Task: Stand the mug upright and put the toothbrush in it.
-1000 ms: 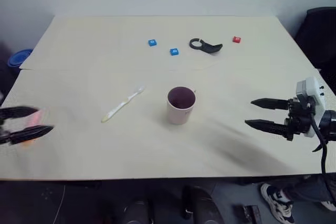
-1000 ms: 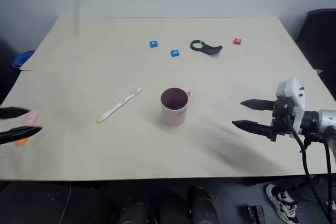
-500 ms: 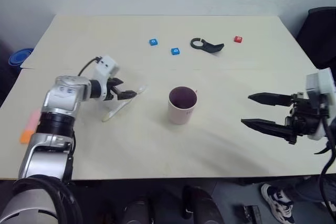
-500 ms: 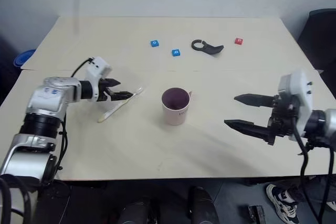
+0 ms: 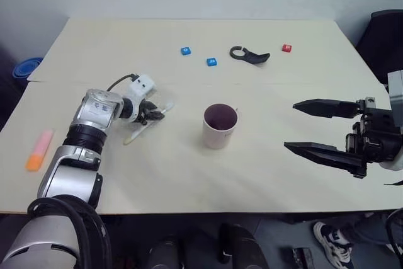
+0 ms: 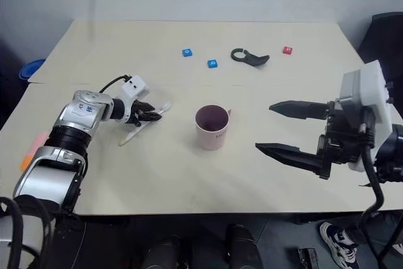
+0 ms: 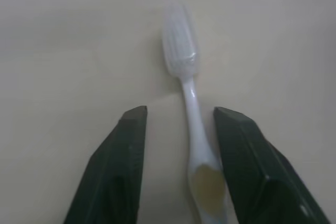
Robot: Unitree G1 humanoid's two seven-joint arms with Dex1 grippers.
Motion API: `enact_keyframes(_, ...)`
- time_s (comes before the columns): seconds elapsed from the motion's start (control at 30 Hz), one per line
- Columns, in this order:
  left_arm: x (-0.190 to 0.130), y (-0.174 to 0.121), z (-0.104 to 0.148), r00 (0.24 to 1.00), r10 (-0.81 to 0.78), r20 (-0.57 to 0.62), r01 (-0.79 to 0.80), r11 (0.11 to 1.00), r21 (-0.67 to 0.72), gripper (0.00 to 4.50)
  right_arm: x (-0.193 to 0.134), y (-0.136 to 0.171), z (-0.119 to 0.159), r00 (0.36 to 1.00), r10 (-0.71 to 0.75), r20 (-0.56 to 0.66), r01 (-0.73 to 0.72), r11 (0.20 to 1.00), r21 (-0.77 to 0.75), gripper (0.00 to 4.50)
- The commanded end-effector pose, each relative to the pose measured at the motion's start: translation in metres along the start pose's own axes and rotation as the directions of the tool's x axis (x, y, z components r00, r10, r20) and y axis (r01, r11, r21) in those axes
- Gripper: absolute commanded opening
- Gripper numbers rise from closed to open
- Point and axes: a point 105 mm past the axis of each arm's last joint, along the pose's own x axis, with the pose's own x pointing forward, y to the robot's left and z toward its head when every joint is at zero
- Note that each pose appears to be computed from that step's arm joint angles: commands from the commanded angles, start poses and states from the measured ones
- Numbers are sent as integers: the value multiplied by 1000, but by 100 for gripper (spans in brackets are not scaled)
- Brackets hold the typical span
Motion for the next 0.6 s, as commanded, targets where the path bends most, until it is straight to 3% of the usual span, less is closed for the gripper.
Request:
enact_keyframes(0.03,1,-2,-7,1000,-10,-19,10,999,-35,91,0,-2,2,1000,-19,-16,18,999,-44,417)
enact_keyframes(0.17,-4,-4,5,999,-24,35,27,996,-82,1,-1,-5,0,1000,-26,6,26,999,45,450)
enact_keyframes(0.23,-9,-6,23,993,-30,112,44,992,-122,1,-1,-10,2,997,-75,22,74,997,24,450)
enact_keyframes(0.33,-21,-16,80,932,-48,358,102,986,-133,1,-3,-9,-5,996,-85,-9,86,996,40,450)
enact_keyframes(0.4,-26,-23,101,893,-52,446,129,981,-143,1,-4,-6,-7,997,-79,-20,80,996,46,450)
enact_keyframes(0.5,-45,-56,153,742,-130,657,203,979,-36,1,-6,-9,-12,992,-121,-31,123,991,51,450)
enact_keyframes(0.6,-59,-81,184,605,-170,778,241,970,25,1,-8,-11,-14,988,-151,-39,153,987,47,450)
